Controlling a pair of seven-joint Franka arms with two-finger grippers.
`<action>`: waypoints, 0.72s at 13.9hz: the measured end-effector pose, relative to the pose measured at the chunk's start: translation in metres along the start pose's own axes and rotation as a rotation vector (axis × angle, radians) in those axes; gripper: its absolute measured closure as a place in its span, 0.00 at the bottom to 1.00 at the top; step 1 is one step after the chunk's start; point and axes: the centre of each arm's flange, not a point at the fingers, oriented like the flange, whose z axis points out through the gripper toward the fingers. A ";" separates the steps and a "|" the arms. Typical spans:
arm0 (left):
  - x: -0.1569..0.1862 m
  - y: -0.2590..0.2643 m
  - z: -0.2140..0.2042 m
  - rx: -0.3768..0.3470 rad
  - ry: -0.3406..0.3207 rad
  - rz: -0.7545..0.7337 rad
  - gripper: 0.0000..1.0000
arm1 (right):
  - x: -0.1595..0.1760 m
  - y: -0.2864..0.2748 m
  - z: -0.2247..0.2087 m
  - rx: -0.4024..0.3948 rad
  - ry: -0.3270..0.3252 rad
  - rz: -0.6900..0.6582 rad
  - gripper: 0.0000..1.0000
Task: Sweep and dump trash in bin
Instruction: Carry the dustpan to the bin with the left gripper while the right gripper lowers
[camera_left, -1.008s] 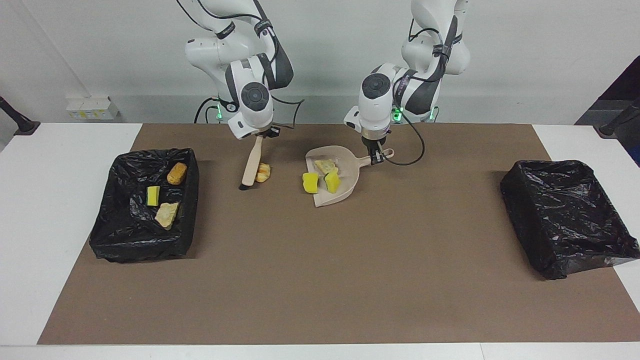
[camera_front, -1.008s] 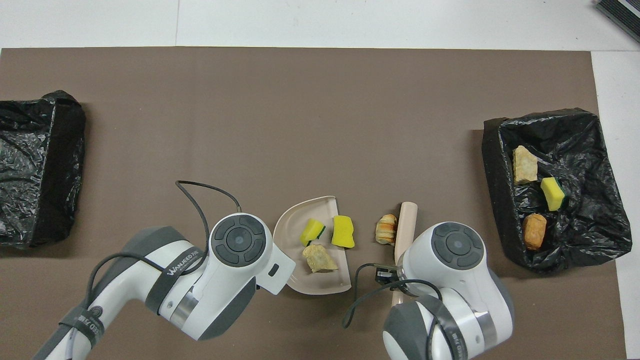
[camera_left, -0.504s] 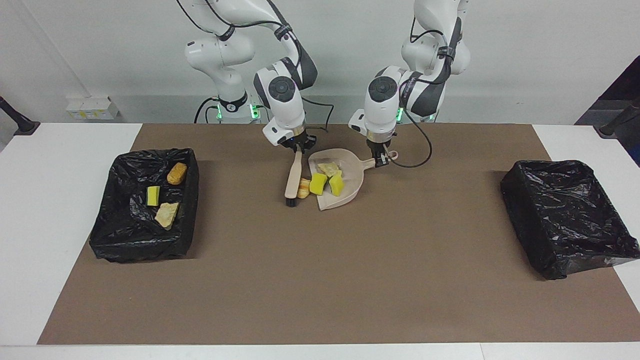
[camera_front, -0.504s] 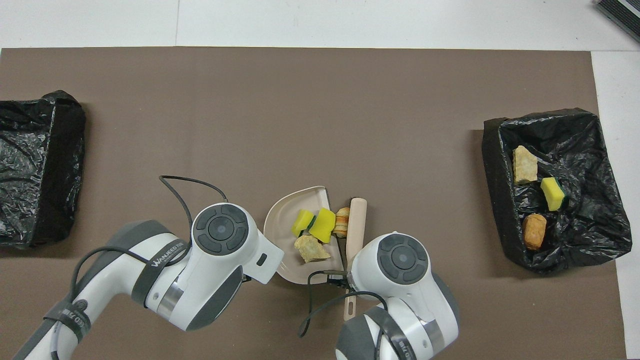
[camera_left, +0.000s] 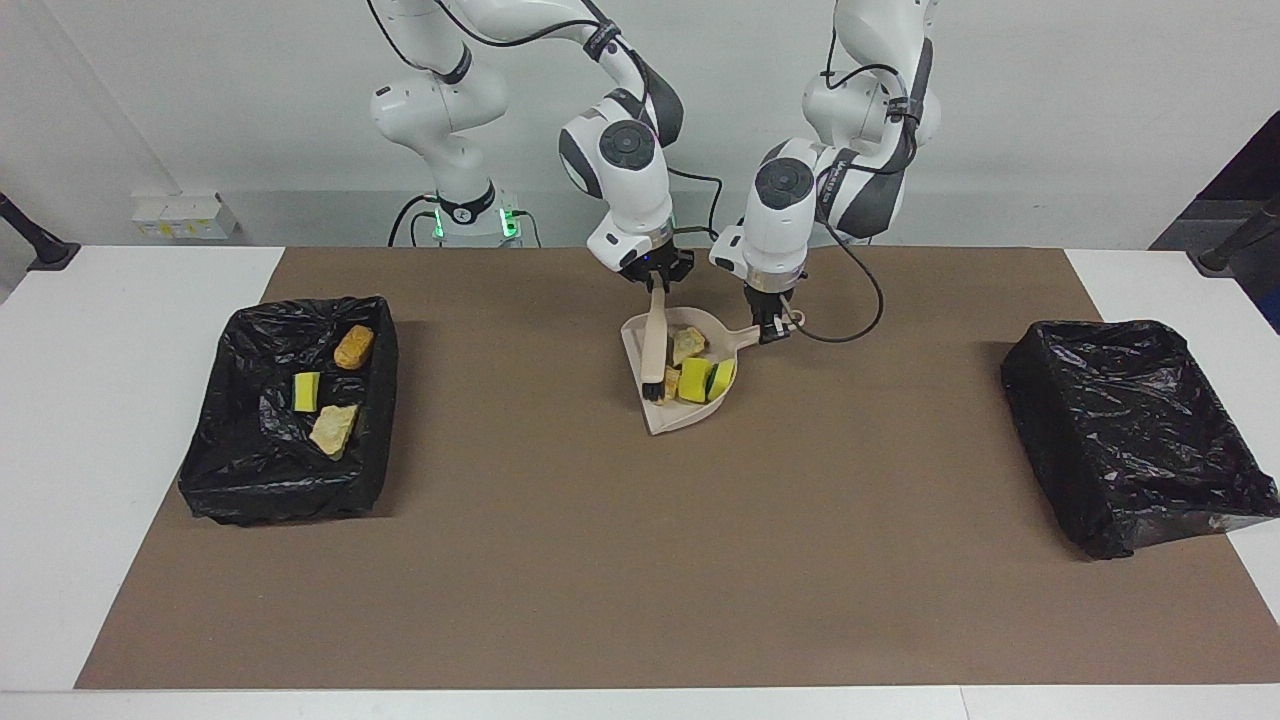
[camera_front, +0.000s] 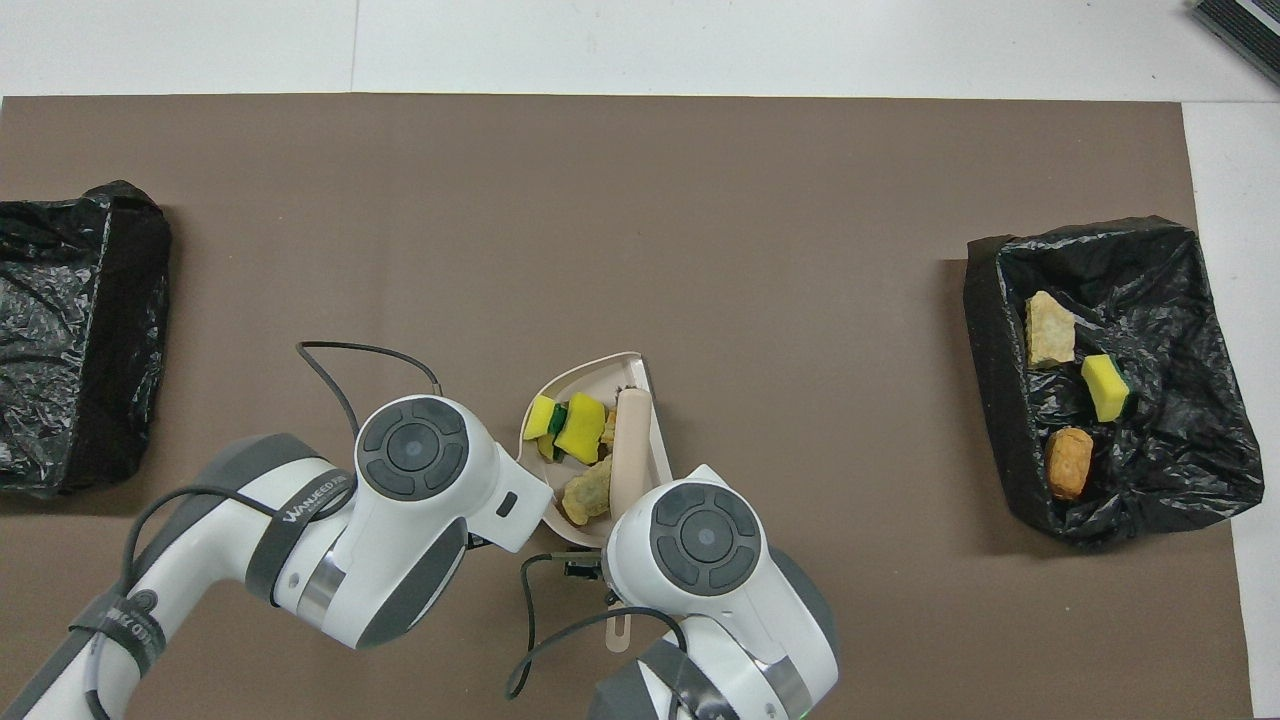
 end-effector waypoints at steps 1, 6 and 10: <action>-0.008 -0.010 0.001 0.004 0.009 0.011 0.69 | 0.000 0.001 0.001 -0.017 -0.012 -0.006 0.74; -0.054 -0.062 0.002 0.012 0.035 0.009 0.69 | 0.030 0.022 -0.047 -0.083 -0.020 -0.045 0.74; -0.100 -0.097 -0.006 0.006 0.040 -0.004 0.69 | 0.043 0.021 -0.082 -0.052 0.005 -0.046 0.74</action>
